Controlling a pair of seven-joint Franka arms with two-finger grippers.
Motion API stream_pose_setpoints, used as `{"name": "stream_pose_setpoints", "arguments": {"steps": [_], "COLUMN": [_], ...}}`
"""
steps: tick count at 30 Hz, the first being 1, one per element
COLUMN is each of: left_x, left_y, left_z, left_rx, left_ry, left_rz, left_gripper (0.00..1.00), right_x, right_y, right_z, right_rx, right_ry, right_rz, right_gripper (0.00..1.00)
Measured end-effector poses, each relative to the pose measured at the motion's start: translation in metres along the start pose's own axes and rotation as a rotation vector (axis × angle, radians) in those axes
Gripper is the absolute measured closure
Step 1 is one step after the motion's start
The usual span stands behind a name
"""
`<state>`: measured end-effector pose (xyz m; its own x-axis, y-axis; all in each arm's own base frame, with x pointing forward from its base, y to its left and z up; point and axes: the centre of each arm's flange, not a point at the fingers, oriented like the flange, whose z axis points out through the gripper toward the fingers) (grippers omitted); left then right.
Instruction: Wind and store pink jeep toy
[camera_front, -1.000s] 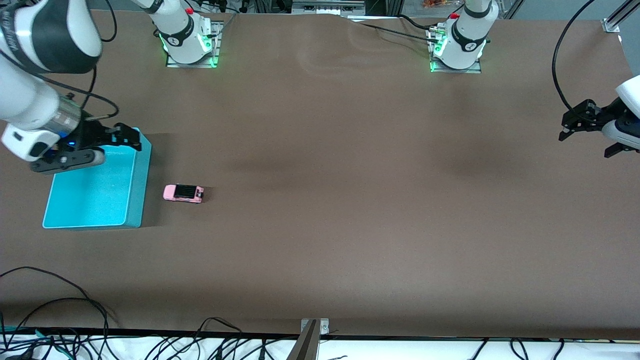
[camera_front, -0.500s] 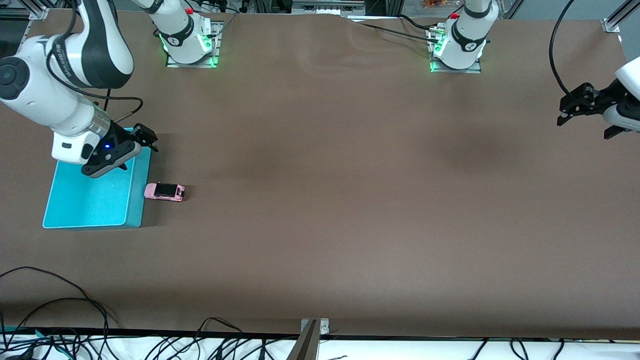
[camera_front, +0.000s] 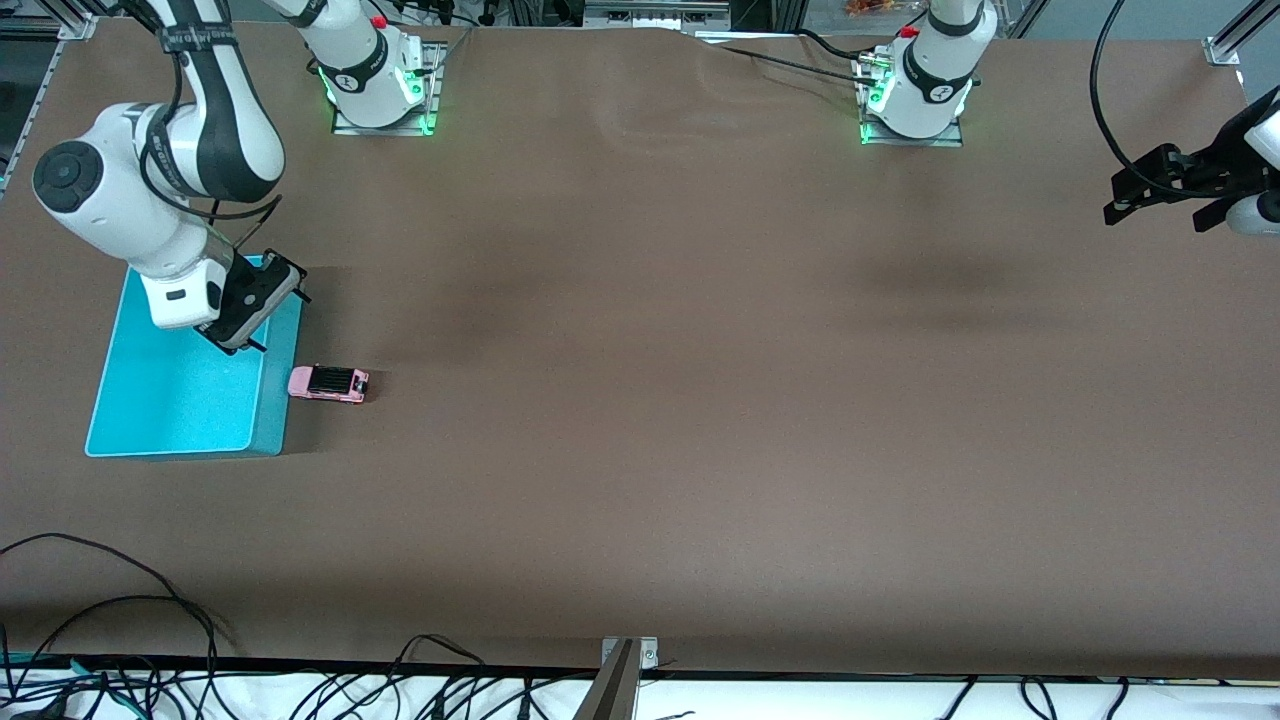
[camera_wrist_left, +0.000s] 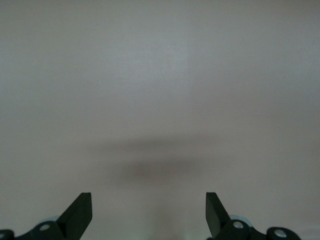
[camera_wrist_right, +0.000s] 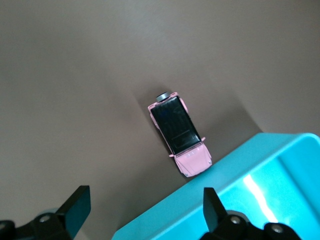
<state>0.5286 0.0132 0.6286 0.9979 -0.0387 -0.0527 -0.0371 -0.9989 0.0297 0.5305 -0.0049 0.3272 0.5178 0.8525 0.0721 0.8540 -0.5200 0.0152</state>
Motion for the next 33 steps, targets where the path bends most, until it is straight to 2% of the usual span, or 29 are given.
{"name": "stream_pose_setpoints", "arguments": {"steps": [6,9,33], "left_x": [-0.007,-0.013,-0.018], "left_y": [0.003,0.004,0.024], "left_z": [-0.007,-0.013,-0.024], "left_rx": [0.0,0.001,0.006], "left_ry": [0.0,0.004,0.003], "left_rz": [-0.016,-0.016,0.016], "left_gripper": [0.0,0.0,0.0], "right_x": [-0.006,-0.003,0.024], "right_y": [0.014,0.025,0.048], "right_z": [0.033,0.052,0.101], "right_rx": [0.07,0.085,0.106], "right_ry": [0.104,0.131,0.098], "right_rz": [-0.135,-0.203,-0.282], "right_gripper": [0.0,0.0,0.0]}}
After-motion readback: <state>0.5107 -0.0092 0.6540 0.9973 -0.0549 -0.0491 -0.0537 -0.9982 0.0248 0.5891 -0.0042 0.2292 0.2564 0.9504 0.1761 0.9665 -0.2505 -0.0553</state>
